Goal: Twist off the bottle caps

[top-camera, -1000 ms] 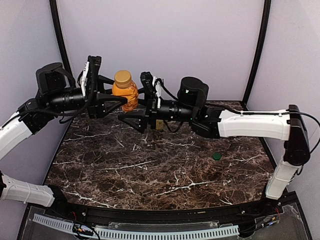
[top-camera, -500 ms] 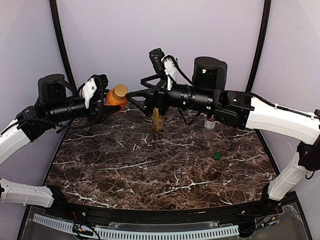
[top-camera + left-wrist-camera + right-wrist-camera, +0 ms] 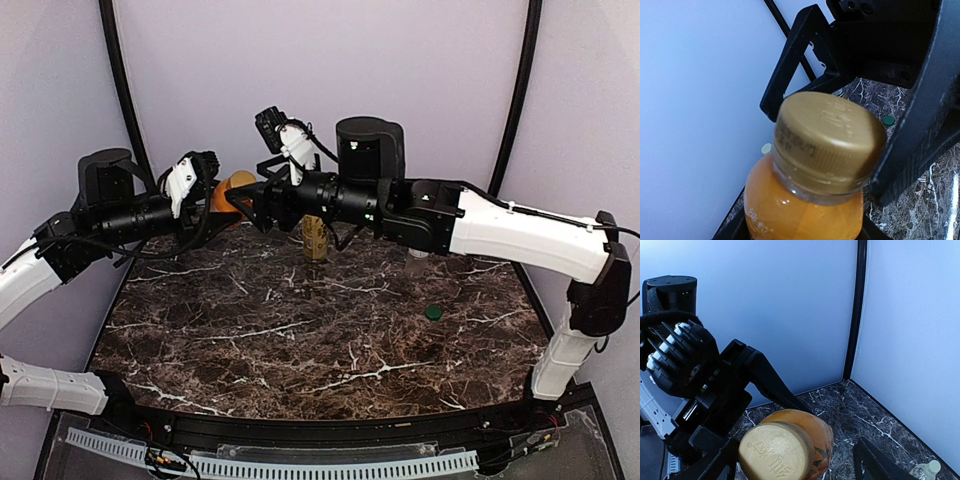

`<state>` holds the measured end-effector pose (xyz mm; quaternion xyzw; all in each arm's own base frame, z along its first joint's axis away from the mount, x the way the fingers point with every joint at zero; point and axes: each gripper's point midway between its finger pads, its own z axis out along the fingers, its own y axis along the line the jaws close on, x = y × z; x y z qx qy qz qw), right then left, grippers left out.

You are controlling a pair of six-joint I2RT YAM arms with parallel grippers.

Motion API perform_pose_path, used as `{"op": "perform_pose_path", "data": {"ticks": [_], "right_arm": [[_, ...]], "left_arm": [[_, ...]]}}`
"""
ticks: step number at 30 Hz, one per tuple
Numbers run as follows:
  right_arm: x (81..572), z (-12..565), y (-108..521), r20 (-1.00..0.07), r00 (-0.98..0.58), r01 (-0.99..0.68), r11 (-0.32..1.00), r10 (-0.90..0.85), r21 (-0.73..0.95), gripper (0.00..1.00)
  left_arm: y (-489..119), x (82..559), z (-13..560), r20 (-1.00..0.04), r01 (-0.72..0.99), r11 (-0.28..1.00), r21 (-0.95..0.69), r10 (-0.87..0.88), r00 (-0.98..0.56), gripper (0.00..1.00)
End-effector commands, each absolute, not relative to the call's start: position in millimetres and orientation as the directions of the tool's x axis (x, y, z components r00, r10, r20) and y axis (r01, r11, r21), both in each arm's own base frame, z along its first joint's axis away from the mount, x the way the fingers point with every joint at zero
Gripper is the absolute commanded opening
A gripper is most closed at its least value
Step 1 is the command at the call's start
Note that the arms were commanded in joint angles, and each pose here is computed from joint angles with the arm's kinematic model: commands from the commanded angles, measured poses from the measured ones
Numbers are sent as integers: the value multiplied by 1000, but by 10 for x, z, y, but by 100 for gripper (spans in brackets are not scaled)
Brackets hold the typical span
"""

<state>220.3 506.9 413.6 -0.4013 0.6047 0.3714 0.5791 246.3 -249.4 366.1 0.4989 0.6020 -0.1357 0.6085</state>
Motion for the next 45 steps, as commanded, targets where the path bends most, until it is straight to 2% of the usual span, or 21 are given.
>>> {"op": "perform_pose_path", "data": {"ticks": [1, 4, 9, 10, 11, 12, 13, 14, 15, 17, 18, 22, 28, 35, 37, 41, 42, 43, 44, 45], "right_arm": [[2219, 4217, 5122, -999, 24, -908, 416, -48, -42, 73], [2238, 4183, 5153, -998, 33, -907, 417, -59, -55, 56], [2213, 4164, 5177, -997, 49, -912, 403, -66, -72, 14], [2212, 4164, 5170, -996, 50, -913, 402, -67, -73, 5], [2212, 4170, 5158, -997, 51, -912, 404, -66, -73, 0], [2204, 4187, 5136, -997, 51, -912, 405, -64, -73, 0], [2200, 4212, 5106, -997, 50, -912, 405, -59, -70, 0], [2177, 4226, 5088, -998, 45, -917, 394, -53, -62, 0], [2153, 4259, 5059, -999, 34, -926, 375, -39, -46, 0], [2073, 4320, 5010, -1000, -22, -958, 286, -3, 21, 0], [2034, 4354, 4986, -998, -60, -971, 232, 17, 62, 0], [1960, 4397, 4892, -986, -152, -980, 122, 66, 159, 0], [2006, 4316, 4863, -984, -165, -974, 148, 59, 172, 0], [1988, 4339, 4902, -983, -169, -977, 122, 70, 176, 0], [1988, 4335, 4911, -982, -173, -977, 117, 70, 180, 0], [2015, 4300, 4890, -980, -188, -972, 134, 65, 195, 0], [2038, 4280, 4877, -978, -201, -967, 145, 61, 208, 11], [2073, 4272, 4854, -975, -216, -962, 160, 59, 223, 34], [2110, 4265, 4824, -971, -231, -954, 181, 58, 238, 49], [2136, 4261, 4794, -967, -246, -947, 199, 58, 253, 59]], "left_arm": [[-2494, 2460, 3614, -859, 768, 455, 451, 455, 236, 24], [-2499, 2463, 3604, -858, 768, 452, 453, 457, 237, 24], [-2505, 2459, 3604, -855, 768, 449, 457, 458, 241, 24], [-2509, 2453, 3606, -855, 768, 447, 458, 458, 243, 24], [-2509, 2445, 3609, -855, 769, 445, 459, 456, 247, 32], [-2513, 2439, 3597, -856, 772, 441, 457, 455, 246, 40], [-2517, 2406, 3588, -858, 779, 432, 454, 449, 251, 61], [-2520, 2384, 3578, -859, 784, 425, 452, 445, 253, 71], [-2521, 2346, 3551, -861, 793, 414, 447, 441, 255, 86], [-2509, 2313, 3497, -860, 799, 405, 445, 444, 254, 94], [-2501, 2314, 3473, -857, 798, 405, 445, 450, 250, 94], [-2481, 2370, 3435, -853, 789, 424, 444, 469, 229, 92], [-2522, 2332, 3563, -876, 806, 423, 413, 428, 225, 78], [-2568, 2318, 3583, -889, 822, 415, 389, 405, 216, 76], [-2586, 2310, 3611, -897, 828, 415, 376, 388, 213, 71], [-2587, 2293, 3645, -897, 829, 411, 379, 383, 220, 53], [-2575, 2298, 3651, -894, 824, 414, 386, 388, 224, 48], [-2562, 2300, 3649, -888, 818, 413, 400, 397, 233, 47], [-2539, 2325, 3649, -882, 806, 426, 411, 408, 235, 44], [-2519, 2337, 3649, -870, 793, 424, 437, 423, 253, 43]]}}
